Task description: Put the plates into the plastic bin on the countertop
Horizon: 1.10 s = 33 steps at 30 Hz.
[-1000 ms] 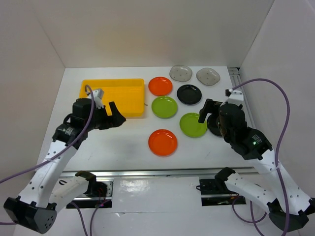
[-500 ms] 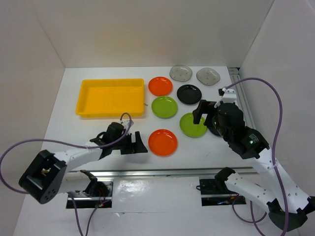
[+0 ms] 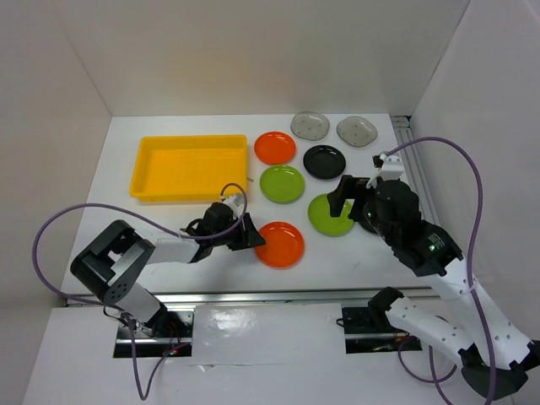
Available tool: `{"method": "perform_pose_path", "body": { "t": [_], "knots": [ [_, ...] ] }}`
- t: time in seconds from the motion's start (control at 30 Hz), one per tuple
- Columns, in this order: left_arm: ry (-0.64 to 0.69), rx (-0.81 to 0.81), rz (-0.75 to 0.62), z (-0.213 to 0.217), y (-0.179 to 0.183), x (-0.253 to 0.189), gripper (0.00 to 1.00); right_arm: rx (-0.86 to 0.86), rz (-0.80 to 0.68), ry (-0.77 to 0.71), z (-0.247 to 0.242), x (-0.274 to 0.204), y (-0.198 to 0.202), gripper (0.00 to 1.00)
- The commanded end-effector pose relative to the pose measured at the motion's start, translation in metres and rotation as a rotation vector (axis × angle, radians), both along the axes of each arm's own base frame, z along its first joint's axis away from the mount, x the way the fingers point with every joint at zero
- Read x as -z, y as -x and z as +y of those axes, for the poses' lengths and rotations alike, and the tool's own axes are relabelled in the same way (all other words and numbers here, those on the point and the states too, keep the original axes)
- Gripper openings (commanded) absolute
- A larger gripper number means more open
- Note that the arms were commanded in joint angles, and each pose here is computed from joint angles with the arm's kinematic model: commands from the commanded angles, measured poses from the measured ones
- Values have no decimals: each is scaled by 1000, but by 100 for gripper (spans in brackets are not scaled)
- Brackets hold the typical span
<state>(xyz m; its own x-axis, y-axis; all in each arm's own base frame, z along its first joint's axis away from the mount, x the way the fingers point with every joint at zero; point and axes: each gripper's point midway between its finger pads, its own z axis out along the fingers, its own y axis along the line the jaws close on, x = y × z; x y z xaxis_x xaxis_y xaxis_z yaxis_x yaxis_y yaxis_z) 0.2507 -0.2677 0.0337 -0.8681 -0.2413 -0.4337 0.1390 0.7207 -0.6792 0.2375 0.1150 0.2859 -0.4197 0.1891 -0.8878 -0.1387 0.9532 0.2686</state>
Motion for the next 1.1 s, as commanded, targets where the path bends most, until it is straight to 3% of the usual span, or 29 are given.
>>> {"method": "perform_pose_path", "body": {
  "t": [0.0, 0.03, 0.13, 0.17, 0.33, 0.4, 0.57, 0.77, 0.93, 1.07],
  "knots": [
    [-77, -43, 52, 8, 2, 27, 55, 6, -67, -43, -1, -19, -1, 100],
    [-67, -44, 63, 6, 2, 29, 39, 6, -67, -42, -1, -19, -1, 100],
    [-86, -51, 101, 7, 4, 42, 13, 9, -65, -51, -1, -17, 1, 100],
    [-81, -57, 107, 7, 4, 42, 0, 9, -65, -51, -1, -17, 1, 100],
    [-157, -87, 61, 8, 3, 17, 0, 12, -55, -54, -1, -13, 0, 100],
    [-204, -116, 0, 18, 2, -16, 0, 12, -46, -48, -1, -9, 0, 100],
    [-110, -182, -190, 24, -34, -138, 0, 3, -58, -60, 3, -8, -3, 100],
    [-126, -486, -249, 109, -109, -215, 0, -28, -62, -88, 13, -7, -6, 100],
    [-144, -830, -183, 216, -161, -203, 0, -86, -68, -106, 28, -5, -10, 100],
    [-115, -830, -193, 240, -199, -175, 0, -109, -62, -101, 35, -3, -14, 100]
  ]
}}
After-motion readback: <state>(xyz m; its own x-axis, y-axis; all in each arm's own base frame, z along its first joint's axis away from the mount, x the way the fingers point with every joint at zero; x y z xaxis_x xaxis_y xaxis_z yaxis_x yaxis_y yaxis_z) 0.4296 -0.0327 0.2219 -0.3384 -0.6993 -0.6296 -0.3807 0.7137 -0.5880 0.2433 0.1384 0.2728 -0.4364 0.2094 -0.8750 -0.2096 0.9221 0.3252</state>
